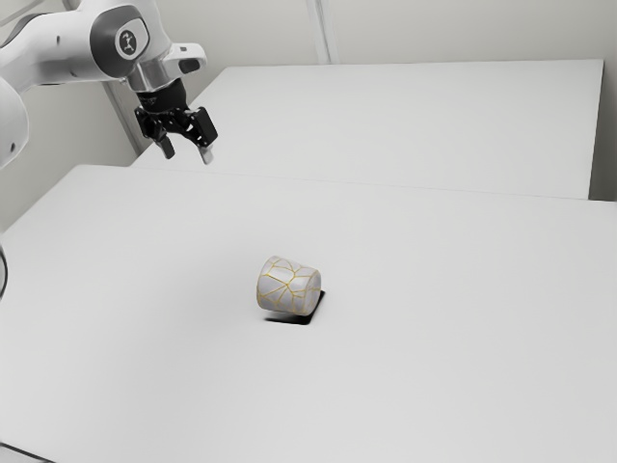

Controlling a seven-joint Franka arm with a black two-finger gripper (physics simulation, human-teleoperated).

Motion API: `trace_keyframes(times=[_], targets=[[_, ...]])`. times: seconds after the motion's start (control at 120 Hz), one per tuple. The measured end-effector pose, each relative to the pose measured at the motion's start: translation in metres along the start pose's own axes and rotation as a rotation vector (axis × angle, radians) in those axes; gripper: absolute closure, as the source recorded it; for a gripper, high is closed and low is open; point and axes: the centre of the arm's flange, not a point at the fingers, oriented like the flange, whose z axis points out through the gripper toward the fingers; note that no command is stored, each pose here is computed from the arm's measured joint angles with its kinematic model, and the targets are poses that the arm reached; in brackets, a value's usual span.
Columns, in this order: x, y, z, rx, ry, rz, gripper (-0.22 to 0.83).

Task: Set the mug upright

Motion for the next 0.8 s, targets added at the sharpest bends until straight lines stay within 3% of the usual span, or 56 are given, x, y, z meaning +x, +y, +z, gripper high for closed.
trace_keyframes(times=[0.4, 0.592, 0.8], targets=[[-0.002, 0.006, 0.011, -0.061, -0.011, -0.018, 0.00], [-0.026, -0.001, 0.048, -0.356, -0.036, -0.083, 0.00], [-0.054, -0.028, 0.130, -0.741, -0.062, -0.188, 0.00]])
